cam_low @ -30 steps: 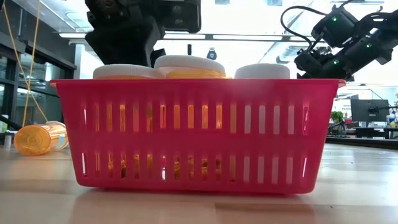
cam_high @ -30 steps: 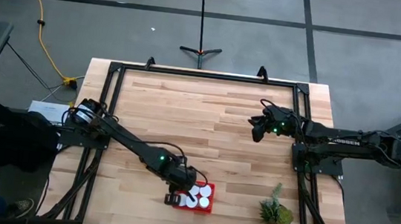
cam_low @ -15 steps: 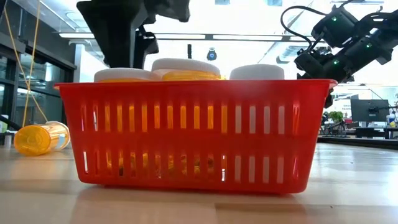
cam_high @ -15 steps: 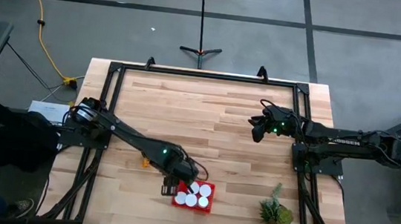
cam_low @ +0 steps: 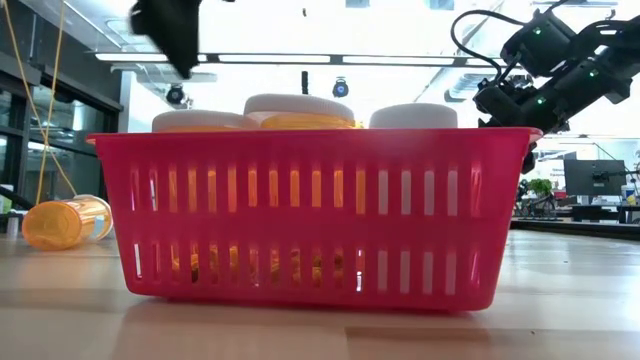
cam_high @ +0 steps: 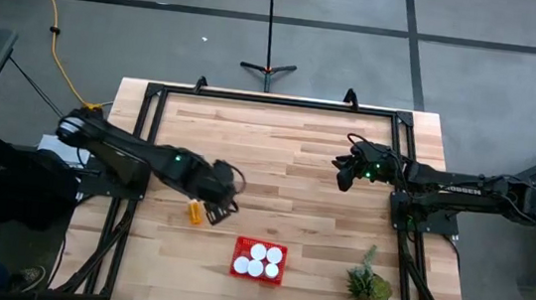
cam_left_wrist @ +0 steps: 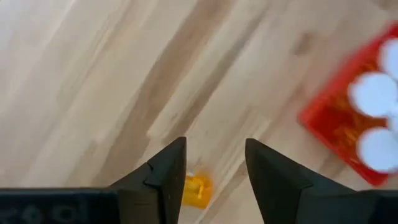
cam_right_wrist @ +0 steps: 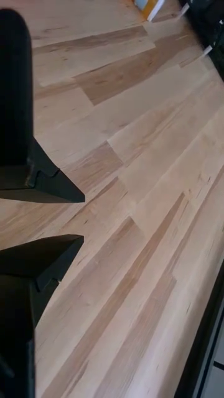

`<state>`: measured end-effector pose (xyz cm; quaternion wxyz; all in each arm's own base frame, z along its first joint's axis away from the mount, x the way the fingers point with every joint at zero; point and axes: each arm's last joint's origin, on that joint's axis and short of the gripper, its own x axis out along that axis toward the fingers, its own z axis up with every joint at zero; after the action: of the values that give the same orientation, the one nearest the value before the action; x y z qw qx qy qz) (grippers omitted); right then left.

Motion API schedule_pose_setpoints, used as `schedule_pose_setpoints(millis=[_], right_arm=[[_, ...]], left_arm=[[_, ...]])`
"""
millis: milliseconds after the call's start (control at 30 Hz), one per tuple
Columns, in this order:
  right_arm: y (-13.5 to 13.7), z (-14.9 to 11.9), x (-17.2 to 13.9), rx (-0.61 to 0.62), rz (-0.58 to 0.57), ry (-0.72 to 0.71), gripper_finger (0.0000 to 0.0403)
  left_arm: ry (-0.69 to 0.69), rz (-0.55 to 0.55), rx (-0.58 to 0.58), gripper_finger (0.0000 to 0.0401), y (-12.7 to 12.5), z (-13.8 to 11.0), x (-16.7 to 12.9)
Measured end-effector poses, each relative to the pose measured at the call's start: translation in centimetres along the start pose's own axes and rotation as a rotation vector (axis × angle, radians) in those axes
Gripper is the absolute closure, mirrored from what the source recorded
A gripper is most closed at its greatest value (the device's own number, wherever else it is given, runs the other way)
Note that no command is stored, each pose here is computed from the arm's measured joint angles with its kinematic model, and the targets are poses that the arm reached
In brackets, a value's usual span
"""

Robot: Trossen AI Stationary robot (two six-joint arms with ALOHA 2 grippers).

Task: Pick and place pill bottles into a basket
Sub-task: Put the orange pill bottle into the red basket

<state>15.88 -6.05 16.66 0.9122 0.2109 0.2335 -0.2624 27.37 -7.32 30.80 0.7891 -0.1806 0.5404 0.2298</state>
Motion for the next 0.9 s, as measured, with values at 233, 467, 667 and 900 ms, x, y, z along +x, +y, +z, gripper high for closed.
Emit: schedule_pose_setpoints(millis=[233,467,667,900], right_arm=[[0.0,0.0,0.0,0.046,0.0,0.001,0.0318],[0.0,0.0,0.0,0.044,0.001,-0.002,0.0318],[0.0,0.0,0.0,0.039,0.0,0.003,0.0318],[0.0,0.0,0.0,0.034,0.001,0.004,0.0318]], left_arm=[[0.127,0.056,-0.384,0.0203,2.7,-3.0,2.4],[0.23,0.045,-0.523,0.0203,3.7,-3.0,3.6],[0.132,0.036,-0.6,0.0197,3.7,-2.2,3.7],[0.089,0.001,-0.65,0.0116,3.7,-1.5,3.9]])
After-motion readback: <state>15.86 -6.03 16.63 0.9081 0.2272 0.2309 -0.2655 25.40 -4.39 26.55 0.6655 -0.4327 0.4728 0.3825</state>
